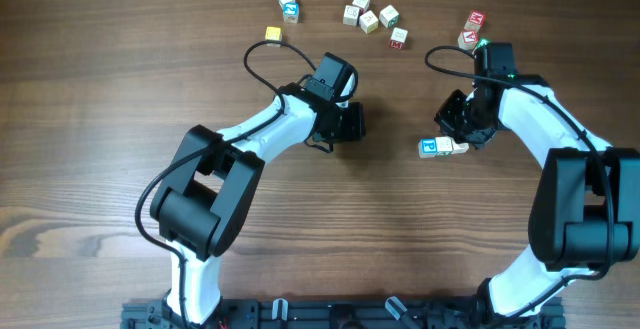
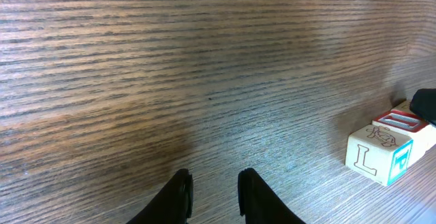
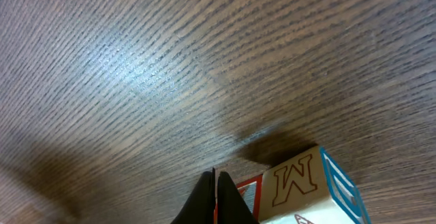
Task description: Form a horizontal line
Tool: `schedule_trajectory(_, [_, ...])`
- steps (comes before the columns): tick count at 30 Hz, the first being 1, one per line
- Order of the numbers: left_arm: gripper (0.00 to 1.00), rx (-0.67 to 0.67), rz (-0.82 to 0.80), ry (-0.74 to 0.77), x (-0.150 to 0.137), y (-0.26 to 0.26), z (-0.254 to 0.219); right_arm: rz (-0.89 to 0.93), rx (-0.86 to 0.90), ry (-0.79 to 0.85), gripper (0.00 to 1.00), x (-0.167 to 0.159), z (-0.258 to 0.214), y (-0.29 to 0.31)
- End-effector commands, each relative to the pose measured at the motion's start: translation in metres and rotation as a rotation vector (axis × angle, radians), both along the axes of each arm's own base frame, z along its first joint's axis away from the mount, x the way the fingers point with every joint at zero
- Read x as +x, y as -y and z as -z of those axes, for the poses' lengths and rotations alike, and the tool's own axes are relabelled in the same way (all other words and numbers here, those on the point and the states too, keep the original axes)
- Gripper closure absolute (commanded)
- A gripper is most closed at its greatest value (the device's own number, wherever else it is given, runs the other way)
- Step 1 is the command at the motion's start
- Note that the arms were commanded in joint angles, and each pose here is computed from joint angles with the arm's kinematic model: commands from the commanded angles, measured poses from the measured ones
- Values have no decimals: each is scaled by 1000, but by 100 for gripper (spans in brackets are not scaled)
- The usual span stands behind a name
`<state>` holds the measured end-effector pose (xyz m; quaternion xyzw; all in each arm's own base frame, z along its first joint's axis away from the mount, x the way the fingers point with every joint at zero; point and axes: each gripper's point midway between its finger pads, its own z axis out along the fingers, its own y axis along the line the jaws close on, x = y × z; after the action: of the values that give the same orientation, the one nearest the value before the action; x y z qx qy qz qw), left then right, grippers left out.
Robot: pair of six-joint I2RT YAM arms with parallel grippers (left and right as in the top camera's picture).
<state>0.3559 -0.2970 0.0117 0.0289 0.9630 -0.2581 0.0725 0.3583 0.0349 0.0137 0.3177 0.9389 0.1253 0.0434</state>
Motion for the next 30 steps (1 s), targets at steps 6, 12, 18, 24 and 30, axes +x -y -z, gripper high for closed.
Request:
schedule_trajectory(6, [74, -12, 3, -8, 0, 1, 0, -22, 16, -34, 96, -7, 9, -5])
schedule_trajectory(12, [74, -12, 3, -8, 0, 1, 0, -31, 26, -39, 96, -8, 9, -7])
schedule_trajectory(18, [74, -12, 3, -8, 0, 1, 0, -32, 30, -47, 96, -10, 9, -8])
schedule_trajectory(24, [74, -12, 3, -8, 0, 1, 0, -31, 30, -38, 96, -8, 9, -8])
schedule_trajectory(30, [74, -12, 3, -8, 0, 1, 0, -29, 27, 23, 96, 7, 7, -7])
